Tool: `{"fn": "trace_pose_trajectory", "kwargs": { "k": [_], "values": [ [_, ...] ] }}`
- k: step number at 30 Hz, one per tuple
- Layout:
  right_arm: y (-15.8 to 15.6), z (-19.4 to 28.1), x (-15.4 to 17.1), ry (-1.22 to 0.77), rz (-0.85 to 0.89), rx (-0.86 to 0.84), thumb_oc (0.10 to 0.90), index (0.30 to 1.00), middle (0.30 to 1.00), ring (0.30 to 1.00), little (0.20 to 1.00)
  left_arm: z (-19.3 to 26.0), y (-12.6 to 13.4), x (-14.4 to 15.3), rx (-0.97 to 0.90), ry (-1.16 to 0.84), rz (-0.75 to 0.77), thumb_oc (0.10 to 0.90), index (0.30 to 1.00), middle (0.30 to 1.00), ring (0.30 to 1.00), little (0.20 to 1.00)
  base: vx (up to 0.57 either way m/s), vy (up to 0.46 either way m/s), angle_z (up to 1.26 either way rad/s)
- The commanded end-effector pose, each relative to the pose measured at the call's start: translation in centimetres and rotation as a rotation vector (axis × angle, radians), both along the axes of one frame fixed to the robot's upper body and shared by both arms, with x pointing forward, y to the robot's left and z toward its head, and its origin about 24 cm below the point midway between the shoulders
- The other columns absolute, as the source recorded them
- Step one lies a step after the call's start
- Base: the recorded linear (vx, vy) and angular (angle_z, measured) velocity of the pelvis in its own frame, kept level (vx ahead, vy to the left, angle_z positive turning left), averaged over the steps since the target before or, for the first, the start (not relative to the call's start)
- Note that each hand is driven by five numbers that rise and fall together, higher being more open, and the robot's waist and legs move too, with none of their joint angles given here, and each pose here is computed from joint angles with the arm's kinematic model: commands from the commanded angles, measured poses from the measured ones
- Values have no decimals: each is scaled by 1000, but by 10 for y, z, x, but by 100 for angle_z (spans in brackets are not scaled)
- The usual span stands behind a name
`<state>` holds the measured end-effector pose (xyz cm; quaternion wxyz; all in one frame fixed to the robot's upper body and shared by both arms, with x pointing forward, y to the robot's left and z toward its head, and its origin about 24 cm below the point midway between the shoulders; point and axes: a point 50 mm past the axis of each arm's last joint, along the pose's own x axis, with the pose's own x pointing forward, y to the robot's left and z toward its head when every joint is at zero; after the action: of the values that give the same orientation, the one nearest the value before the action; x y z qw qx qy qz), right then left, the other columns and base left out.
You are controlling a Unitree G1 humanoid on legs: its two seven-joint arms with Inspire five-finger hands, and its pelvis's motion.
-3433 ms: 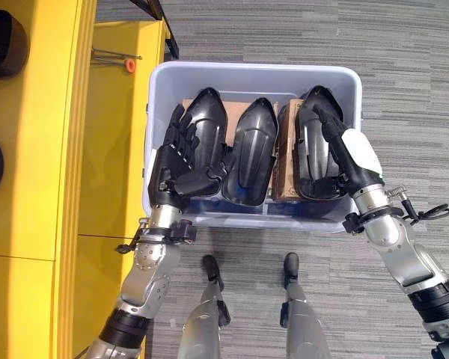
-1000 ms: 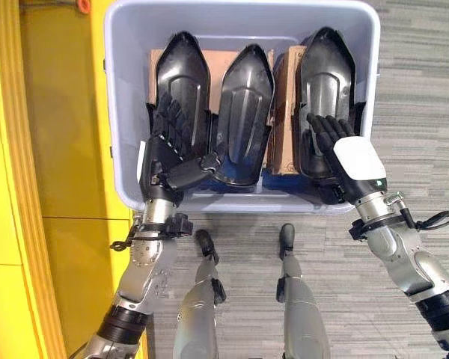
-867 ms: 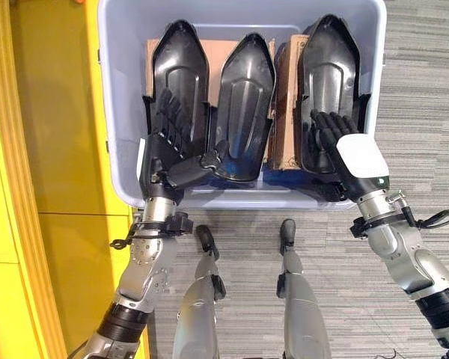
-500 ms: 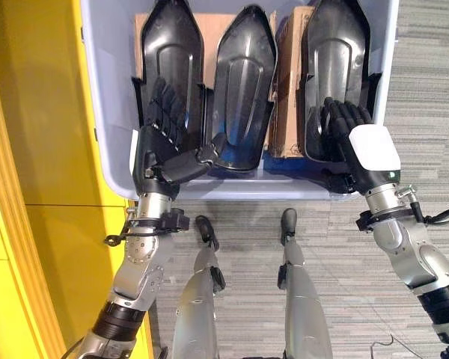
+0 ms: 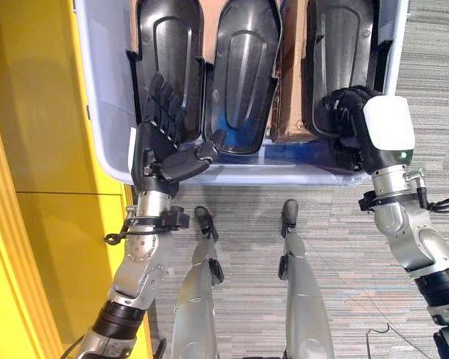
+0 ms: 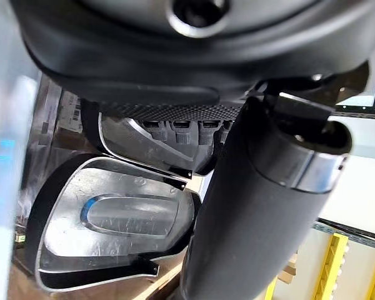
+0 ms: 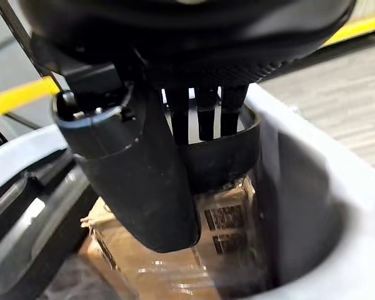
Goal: Move parts from the plastic box to the shelf.
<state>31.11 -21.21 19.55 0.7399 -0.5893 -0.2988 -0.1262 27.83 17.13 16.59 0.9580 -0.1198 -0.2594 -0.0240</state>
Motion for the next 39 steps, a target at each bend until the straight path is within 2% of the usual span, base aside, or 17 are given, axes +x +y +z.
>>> {"fn": "trace_pose_trajectory", "kwargs": {
  "k": [1, 19, 39],
  "values": [
    [3, -28, -6, 135, 38, -62, 400, 300, 300, 300, 300, 37, -3, -22, 1, -253, -20, 900, 1000, 1000, 1000, 1000, 0, 0, 0],
    [0, -36, -35, 170, 114, -73, 400, 300, 300, 300, 300, 3, 3, -20, 60, -91, -35, 900, 1000, 1000, 1000, 1000, 0, 1, 2],
    [-16, 19, -53, -24, 93, -134, 400, 300, 300, 300, 300, -39, 22, -29, 54, 97, -48, 900, 1000, 1000, 1000, 1000, 53, -27, -1]
  ]
}}
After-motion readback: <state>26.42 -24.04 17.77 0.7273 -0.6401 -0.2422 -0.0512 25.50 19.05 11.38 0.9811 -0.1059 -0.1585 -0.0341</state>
